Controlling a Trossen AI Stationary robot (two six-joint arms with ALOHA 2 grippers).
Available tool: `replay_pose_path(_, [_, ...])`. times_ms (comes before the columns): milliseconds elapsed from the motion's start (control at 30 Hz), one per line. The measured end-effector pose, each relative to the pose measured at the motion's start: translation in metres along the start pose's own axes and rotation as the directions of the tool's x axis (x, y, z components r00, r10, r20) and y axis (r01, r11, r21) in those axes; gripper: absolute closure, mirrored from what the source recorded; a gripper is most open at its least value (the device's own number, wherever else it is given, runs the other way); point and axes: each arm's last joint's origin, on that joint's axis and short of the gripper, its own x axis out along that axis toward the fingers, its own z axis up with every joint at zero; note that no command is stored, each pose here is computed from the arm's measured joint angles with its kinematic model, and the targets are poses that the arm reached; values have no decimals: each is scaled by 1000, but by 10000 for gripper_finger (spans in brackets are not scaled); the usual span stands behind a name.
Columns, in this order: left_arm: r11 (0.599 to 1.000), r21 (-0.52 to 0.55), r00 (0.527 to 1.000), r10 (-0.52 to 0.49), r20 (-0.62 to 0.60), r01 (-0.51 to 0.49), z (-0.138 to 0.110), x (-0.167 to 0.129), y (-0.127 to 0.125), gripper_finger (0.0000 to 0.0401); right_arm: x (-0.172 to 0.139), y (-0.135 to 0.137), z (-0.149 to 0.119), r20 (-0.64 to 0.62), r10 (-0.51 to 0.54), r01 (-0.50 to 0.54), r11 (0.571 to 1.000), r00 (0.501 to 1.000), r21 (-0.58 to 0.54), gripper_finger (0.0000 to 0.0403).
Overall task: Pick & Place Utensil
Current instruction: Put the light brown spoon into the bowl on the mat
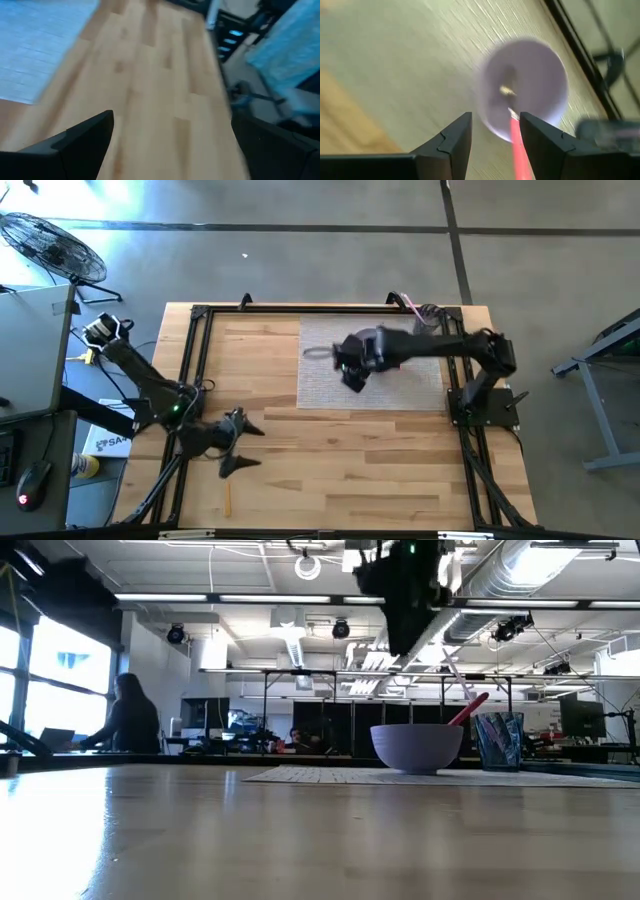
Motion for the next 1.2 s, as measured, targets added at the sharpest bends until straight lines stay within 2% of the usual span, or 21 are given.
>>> replay_pose_path(133, [998,-52,999,-48,-8,48,-7,-7,-25,9,-23,32,-9,162,55,-48,998,985,-52,244])
replay_pose_path(300, [971,-229,993,-85,-81,64,-22,-2,-52,36,-38,56,-14,288,110,-67,985,951,-157,244])
replay_pose_path(433, [923,-385,978,-106,-181,28,-38,5,-67,60,-42,65,-13,338,150,-76,972,929,-223,246])
replay_pose_path(600, [846,-524,955,-70,-287,-95,-61,10,-69,75,-44,66,-7,389,148,-49,966,909,-254,244])
replay_pose_path(700, [805,-571,946,-40,-322,-161,-71,8,-69,76,-42,64,-2,407,142,-26,961,902,-276,246])
replay_pose_path(900, [748,-632,942,-30,-335,-201,-79,2,-70,76,-36,54,7,412,119,-15,969,903,-246,245])
replay_pose_path(1200, [708,-589,871,75,-486,-390,-90,-5,-57,76,-32,47,12,410,103,-5,972,906,-233,249])
